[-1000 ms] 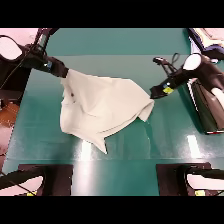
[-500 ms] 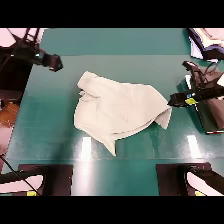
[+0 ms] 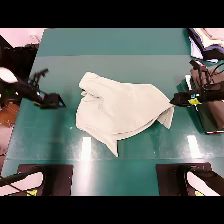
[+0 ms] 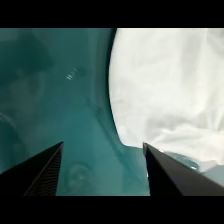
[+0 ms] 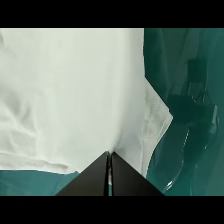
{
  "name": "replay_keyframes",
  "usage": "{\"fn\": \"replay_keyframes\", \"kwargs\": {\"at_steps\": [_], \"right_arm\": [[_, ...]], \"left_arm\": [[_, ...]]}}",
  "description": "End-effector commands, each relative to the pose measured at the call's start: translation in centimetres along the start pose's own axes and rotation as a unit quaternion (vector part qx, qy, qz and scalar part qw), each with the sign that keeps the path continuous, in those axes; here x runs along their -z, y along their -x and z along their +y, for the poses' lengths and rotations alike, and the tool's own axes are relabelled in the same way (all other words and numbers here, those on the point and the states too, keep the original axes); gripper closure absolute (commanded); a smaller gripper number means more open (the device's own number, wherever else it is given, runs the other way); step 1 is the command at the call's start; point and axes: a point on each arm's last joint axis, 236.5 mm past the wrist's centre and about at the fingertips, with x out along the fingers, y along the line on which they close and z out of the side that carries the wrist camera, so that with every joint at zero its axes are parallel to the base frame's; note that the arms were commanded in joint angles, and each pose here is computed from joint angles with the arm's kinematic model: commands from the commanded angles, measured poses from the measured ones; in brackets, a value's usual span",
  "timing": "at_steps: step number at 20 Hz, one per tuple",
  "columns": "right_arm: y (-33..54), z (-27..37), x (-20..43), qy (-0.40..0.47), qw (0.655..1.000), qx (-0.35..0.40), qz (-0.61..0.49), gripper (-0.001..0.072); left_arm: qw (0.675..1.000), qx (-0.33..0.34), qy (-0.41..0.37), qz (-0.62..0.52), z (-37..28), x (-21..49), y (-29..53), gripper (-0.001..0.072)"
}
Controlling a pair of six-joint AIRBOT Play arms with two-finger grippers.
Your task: Fold the shirts.
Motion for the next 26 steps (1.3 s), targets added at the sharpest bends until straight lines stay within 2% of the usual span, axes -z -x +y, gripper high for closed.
{"fn": "replay_keyframes", "kwargs": {"at_steps": [1, 3, 8, 12, 14, 15, 16, 17, 20, 22, 24, 26], "right_arm": [[0.0, 0.0, 0.0, -0.001, 1.0, -0.001, -0.002, 0.0701], [0.0, 0.0, -0.1, -0.001, 1.0, -0.001, -0.003, 0.0701], [0.0, 0.0, -0.1, -0.003, 1.0, -0.001, -0.003, 0.0701], [0.0, 0.0, 0.1, -0.004, 1.0, -0.001, 0.001, 0.0701], [0.0, 0.1, 0.2, -0.004, 1.0, -0.001, 0.004, 0.0701], [0.0, 0.1, 0.3, -0.004, 1.0, -0.002, 0.006, 0.0701], [0.1, 0.1, 0.3, -0.004, 1.0, -0.002, 0.006, 0.0701], [0.2, 0.1, 0.2, -0.003, 1.0, -0.002, 0.002, 0.0701], [2.7, 1.0, -1.7, 0.014, 0.999, 0.002, -0.047, 0.0701], [6.5, 2.4, -4.1, 0.037, 0.994, 0.005, -0.105, 0.0701], [11.2, 4.2, -6.2, 0.063, 0.984, 0.007, -0.168, 0.0701], [15.9, 6.0, -7.6, 0.087, 0.971, 0.009, -0.224, 0.0701]], "left_arm": [[0.997, 0.069, 0.045, 0.005, -0.9, 2.9, -3.8, 0.0115], [0.993, 0.102, 0.052, 0.006, -1.8, 3.9, -4.9, 0.0115], [0.993, 0.102, 0.067, 0.007, -1.4, 4.8, -6.3, 0.0115], [0.997, 0.082, 0.0, 0.017, -4.4, 5.4, -8.8, 0.0117], [0.996, 0.081, -0.008, 0.022, -5.3, 5.7, -9.3, 0.0232], [0.996, 0.081, -0.004, 0.025, -5.4, 5.8, -9.3, 0.0266], [0.996, 0.085, -0.005, 0.03, -5.7, 5.9, -9.2, 0.0532], [0.995, 0.088, -0.011, 0.035, -6.0, 5.9, -8.8, 0.0677], [0.993, 0.087, -0.072, 0.011, -8.4, 3.2, -4.9, 0.0684], [0.984, 0.071, -0.143, -0.072, -12.0, -0.7, 1.9, 0.0684], [0.955, 0.052, -0.228, -0.183, -17.0, -3.2, 11.1, 0.0684], [0.907, 0.044, -0.3, -0.292, -22.4, -3.1, 20.5, 0.0683]]}}
